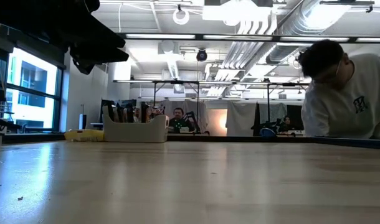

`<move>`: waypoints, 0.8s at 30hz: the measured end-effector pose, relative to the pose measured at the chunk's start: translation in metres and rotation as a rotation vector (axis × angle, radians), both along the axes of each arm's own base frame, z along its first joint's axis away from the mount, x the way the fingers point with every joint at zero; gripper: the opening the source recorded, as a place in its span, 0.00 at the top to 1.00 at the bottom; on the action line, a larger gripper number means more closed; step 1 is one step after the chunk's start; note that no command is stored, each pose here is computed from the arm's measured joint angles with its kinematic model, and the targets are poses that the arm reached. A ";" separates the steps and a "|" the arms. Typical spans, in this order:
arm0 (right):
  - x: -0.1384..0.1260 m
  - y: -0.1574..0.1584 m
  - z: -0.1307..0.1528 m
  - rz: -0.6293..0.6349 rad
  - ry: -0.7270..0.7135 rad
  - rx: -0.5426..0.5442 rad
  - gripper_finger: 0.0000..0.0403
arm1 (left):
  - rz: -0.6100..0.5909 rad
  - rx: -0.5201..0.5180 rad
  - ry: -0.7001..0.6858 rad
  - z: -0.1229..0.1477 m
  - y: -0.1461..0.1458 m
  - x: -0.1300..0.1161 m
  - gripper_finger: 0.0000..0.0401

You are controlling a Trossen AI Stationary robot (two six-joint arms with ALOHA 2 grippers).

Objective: Sort Maruchan noodles
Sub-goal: Put the orange noodle pack into the white bin

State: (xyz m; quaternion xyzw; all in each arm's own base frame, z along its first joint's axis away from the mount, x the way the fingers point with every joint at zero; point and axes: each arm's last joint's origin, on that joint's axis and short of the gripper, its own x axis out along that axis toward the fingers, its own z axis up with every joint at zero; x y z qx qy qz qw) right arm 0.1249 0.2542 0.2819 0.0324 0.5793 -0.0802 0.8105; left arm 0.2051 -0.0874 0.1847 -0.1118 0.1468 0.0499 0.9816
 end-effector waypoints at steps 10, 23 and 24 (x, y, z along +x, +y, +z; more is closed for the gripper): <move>-0.003 -0.002 -0.030 0.006 0.027 -0.021 0.72 | 0.000 0.003 0.008 -0.001 0.000 0.000 0.62; -0.007 -0.008 -0.060 -0.028 0.063 -0.023 0.72 | 0.000 0.002 0.007 -0.001 0.000 0.000 0.62; -0.007 -0.009 -0.061 -0.043 0.072 -0.023 0.72 | -0.001 0.001 0.007 -0.001 0.000 0.000 0.62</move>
